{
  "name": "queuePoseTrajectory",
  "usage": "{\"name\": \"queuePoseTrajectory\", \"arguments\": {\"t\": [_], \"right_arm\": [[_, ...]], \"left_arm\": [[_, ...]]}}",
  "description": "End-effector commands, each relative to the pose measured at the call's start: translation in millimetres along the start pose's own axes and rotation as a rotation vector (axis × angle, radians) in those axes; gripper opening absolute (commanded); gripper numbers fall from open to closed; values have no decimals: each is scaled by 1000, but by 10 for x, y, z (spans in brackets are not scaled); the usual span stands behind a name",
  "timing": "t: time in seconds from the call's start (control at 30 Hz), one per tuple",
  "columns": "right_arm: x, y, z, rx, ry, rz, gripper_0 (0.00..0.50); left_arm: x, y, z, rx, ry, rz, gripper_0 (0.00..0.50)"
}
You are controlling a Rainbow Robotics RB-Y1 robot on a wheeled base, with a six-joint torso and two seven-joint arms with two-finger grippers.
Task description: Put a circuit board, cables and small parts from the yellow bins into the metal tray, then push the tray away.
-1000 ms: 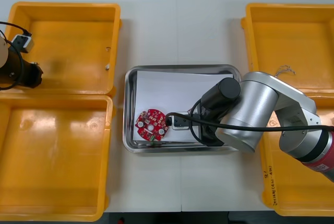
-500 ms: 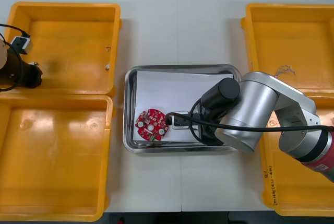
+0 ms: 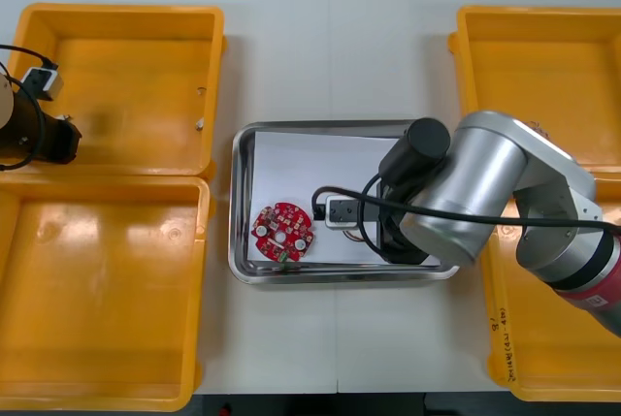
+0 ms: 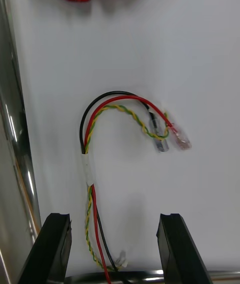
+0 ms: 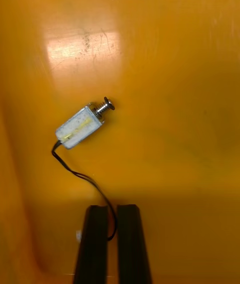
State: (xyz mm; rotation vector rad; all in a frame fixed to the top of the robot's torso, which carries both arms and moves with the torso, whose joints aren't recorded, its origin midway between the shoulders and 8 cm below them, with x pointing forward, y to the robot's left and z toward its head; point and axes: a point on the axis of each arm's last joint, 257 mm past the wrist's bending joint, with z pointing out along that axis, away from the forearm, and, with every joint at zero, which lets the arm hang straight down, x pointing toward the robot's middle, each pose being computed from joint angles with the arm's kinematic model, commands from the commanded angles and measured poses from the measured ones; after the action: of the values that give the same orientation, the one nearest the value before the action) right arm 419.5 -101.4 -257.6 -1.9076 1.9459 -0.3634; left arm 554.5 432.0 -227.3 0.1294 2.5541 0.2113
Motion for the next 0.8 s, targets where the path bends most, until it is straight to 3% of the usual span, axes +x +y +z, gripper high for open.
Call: {"name": "queuePoseTrajectory", "arguments": {"t": [0.03, 0.37, 0.47, 0.57, 0.67, 0.8], "right_arm": [[-240, -285, -451, 13, -102, 42, 500], [-100, -488, -942, -25, -177, 294, 500], [-31, -628, -1162, 15, -164, 379, 500], [-85, -766, -1296, 47, -187, 428, 500], [-101, -986, -1518, 81, -240, 556, 500], [6, -1090, -1639, 80, -270, 683, 500]], "left_arm": [[70, -4, 27, 8, 5, 22, 0], [58, -19, 22, 14, 2, 20, 0], [-7, -75, -16, 24, -16, 23, 0], [-56, -122, -52, 34, -30, 22, 0], [-140, -200, -110, 51, -52, 19, 0], [-195, -264, -164, 65, -66, 15, 0]]}}
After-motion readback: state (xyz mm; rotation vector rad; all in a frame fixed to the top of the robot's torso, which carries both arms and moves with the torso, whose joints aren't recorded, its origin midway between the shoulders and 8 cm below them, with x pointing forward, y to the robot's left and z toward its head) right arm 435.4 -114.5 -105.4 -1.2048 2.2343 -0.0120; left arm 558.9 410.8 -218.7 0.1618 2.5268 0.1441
